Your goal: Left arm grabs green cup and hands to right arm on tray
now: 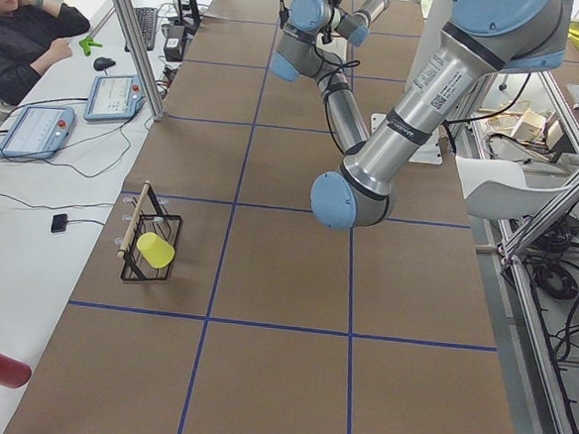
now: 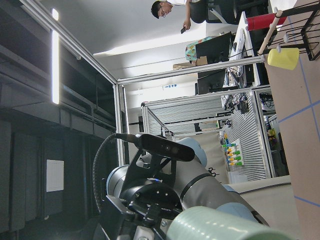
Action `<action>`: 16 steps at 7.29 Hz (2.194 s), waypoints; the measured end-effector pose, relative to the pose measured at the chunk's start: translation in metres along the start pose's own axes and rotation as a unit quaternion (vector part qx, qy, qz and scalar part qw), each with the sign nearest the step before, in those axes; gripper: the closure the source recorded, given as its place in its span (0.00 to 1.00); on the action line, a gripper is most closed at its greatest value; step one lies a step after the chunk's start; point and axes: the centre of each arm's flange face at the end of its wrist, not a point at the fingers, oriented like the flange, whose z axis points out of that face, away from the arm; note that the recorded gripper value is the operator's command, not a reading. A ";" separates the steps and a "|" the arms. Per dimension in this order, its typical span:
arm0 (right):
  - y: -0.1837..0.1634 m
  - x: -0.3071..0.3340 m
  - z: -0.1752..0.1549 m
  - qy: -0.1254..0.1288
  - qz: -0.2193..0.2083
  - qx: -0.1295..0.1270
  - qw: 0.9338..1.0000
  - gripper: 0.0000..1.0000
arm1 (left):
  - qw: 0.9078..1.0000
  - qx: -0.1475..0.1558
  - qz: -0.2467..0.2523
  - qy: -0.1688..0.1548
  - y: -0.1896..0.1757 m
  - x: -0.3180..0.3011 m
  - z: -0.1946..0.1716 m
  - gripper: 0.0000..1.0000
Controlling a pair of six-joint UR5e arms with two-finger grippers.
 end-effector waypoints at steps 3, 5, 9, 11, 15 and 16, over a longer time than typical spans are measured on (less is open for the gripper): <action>-0.001 -0.001 -0.001 -0.001 0.000 0.000 1.000 1.00 | 1.000 -0.001 0.002 0.000 0.001 0.000 0.000 0.10; -0.001 -0.001 -0.005 -0.005 0.002 0.000 1.000 1.00 | 1.000 -0.001 0.011 0.000 0.000 -0.001 0.000 0.00; -0.002 0.000 -0.009 -0.006 0.024 -0.001 1.000 1.00 | 1.000 0.000 0.018 0.001 0.000 -0.001 0.001 0.00; -0.006 0.005 -0.018 0.006 0.026 0.006 1.000 1.00 | 1.000 0.002 0.020 0.001 -0.001 -0.001 0.000 0.00; -0.096 -0.020 -0.070 0.231 -0.032 0.042 0.972 1.00 | 0.999 0.029 0.043 -0.005 -0.019 -0.009 -0.012 0.00; -0.121 -0.031 -0.090 0.294 -0.062 0.048 0.953 1.00 | 0.997 0.055 0.058 -0.012 -0.036 -0.021 -0.031 0.00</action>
